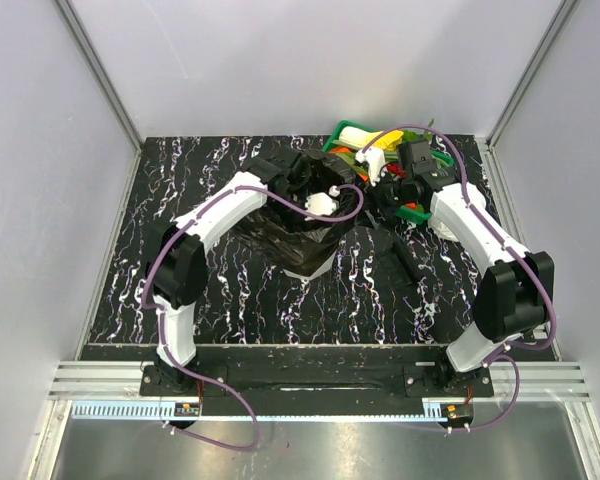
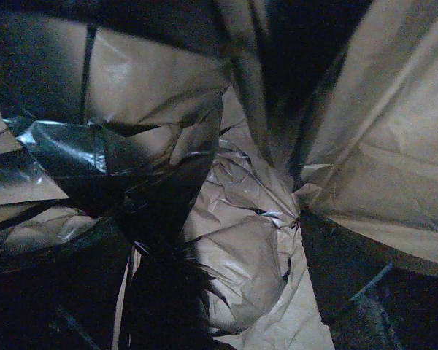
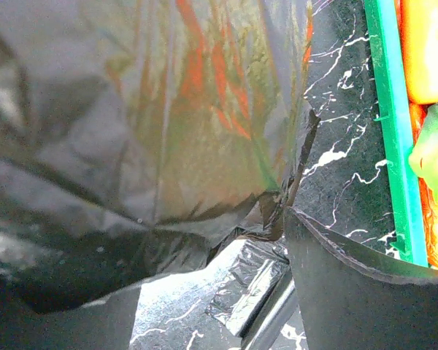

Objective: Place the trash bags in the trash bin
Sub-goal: Place the trash bag in the trash bin.

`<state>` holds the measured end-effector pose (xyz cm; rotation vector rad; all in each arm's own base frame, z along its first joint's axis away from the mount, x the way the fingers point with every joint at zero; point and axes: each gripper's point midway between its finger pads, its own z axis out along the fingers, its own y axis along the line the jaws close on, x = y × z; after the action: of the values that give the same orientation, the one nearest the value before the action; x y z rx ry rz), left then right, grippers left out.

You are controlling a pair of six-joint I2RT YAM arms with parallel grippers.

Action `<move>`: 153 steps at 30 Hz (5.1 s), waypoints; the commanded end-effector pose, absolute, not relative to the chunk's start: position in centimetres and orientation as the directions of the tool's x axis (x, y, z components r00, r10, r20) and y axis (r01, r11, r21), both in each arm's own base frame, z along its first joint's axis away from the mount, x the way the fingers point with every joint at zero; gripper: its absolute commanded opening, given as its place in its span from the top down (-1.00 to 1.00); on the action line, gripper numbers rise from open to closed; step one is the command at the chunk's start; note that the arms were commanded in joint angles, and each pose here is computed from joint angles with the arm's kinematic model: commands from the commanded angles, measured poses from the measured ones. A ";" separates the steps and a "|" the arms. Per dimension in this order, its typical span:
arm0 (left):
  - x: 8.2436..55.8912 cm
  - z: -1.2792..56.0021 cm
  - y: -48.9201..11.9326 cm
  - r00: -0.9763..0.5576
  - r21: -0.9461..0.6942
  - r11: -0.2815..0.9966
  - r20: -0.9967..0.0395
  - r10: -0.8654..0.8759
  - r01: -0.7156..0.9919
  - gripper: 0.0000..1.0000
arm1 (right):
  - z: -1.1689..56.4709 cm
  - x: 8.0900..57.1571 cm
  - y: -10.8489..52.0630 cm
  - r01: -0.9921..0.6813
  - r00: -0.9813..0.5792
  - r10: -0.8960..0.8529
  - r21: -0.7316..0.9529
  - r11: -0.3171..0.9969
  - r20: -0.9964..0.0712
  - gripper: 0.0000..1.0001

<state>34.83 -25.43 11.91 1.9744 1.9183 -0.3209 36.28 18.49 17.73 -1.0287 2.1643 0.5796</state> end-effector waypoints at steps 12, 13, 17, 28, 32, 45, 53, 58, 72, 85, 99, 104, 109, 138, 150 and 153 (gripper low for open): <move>32.7 7.3 -21.9 0.127 -0.016 -0.130 -0.146 0.981 0.991 -0.97 | 17.9 37.3 18.2 -0.799 -0.446 -0.517 0.064 0.598 -0.731 -0.59; 32.5 7.0 -21.7 0.129 -0.035 -0.134 -0.127 0.984 0.990 -0.97 | 17.8 37.2 18.2 -0.798 -0.447 -0.518 0.065 0.599 -0.729 -0.59; 32.1 6.3 -21.2 0.127 -0.068 -0.134 -0.104 0.986 0.989 -0.97 | 17.5 37.1 18.1 -0.799 -0.449 -0.526 0.061 0.598 -0.723 -0.60; 31.7 3.6 -20.8 0.125 -0.087 -0.132 -0.082 0.989 0.987 -0.97 | 16.9 36.9 17.8 -0.796 -0.458 -0.533 0.062 0.602 -0.711 -0.63; 31.2 2.8 -20.3 0.117 -0.100 -0.124 -0.076 0.990 0.987 -0.97 | 17.0 36.9 17.6 -0.797 -0.456 -0.542 0.052 0.602 -0.705 -0.66; 31.4 2.5 -20.4 0.106 -0.085 -0.113 -0.080 0.991 0.990 -0.98 | 17.4 36.9 17.3 -0.790 -0.459 -0.547 0.040 0.612 -0.700 -0.69; 31.0 0.8 -20.1 0.100 -0.076 -0.105 -0.075 0.992 0.992 -0.98 | 17.5 36.6 17.1 -0.792 -0.459 -0.554 0.036 0.610 -0.695 -0.71; 31.4 1.3 -20.6 0.096 -0.047 -0.101 -0.102 0.990 0.994 -0.98 | 17.5 36.5 17.2 -0.791 -0.462 -0.550 0.042 0.611 -0.696 -0.71; 33.2 9.5 -23.6 0.072 0.096 -0.047 -0.271 0.960 0.994 -0.98 | 18.1 36.2 17.2 -0.786 -0.469 -0.540 0.051 0.617 -0.699 -0.71; 33.2 12.0 -23.7 0.083 0.128 -0.046 -0.301 0.950 0.991 -0.98 | 20.7 36.6 16.8 -0.796 -0.416 -0.560 -0.010 0.605 -0.716 -0.71; 32.9 16.5 -24.5 0.114 0.204 -0.035 -0.389 0.914 0.978 -0.98 | 25.2 37.2 15.0 -0.757 -0.357 -0.589 -0.146 0.637 -0.725 -0.71; 32.8 17.5 -24.6 0.118 0.215 -0.030 -0.407 0.906 0.976 -0.98 | 25.1 37.4 15.0 -0.752 -0.366 -0.586 -0.141 0.644 -0.723 -0.71; 33.2 18.9 -24.8 0.124 0.246 -0.017 -0.424 0.897 0.969 -0.98 | 25.1 37.6 15.1 -0.751 -0.369 -0.583 -0.137 0.646 -0.724 -0.71; 36.0 27.0 -23.9 0.090 0.457 0.150 -0.462 0.882 0.877 -0.98 | 26.3 36.6 16.3 -0.791 -0.306 -0.558 -0.120 0.600 -0.772 -0.71; 36.7 31.5 -24.4 0.067 0.504 0.295 -0.583 0.810 0.812 -0.98 | 25.7 36.0 16.1 -0.797 -0.306 -0.569 -0.121 0.591 -0.763 -0.71; 36.4 32.8 -24.0 0.079 0.525 0.312 -0.596 0.799 0.792 -0.98 | 25.6 36.0 16.1 -0.797 -0.309 -0.570 -0.120 0.592 -0.762 -0.71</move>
<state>36.30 -24.33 26.00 1.6224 1.8088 -0.0258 36.04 15.74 23.62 -1.0782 2.0978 0.3602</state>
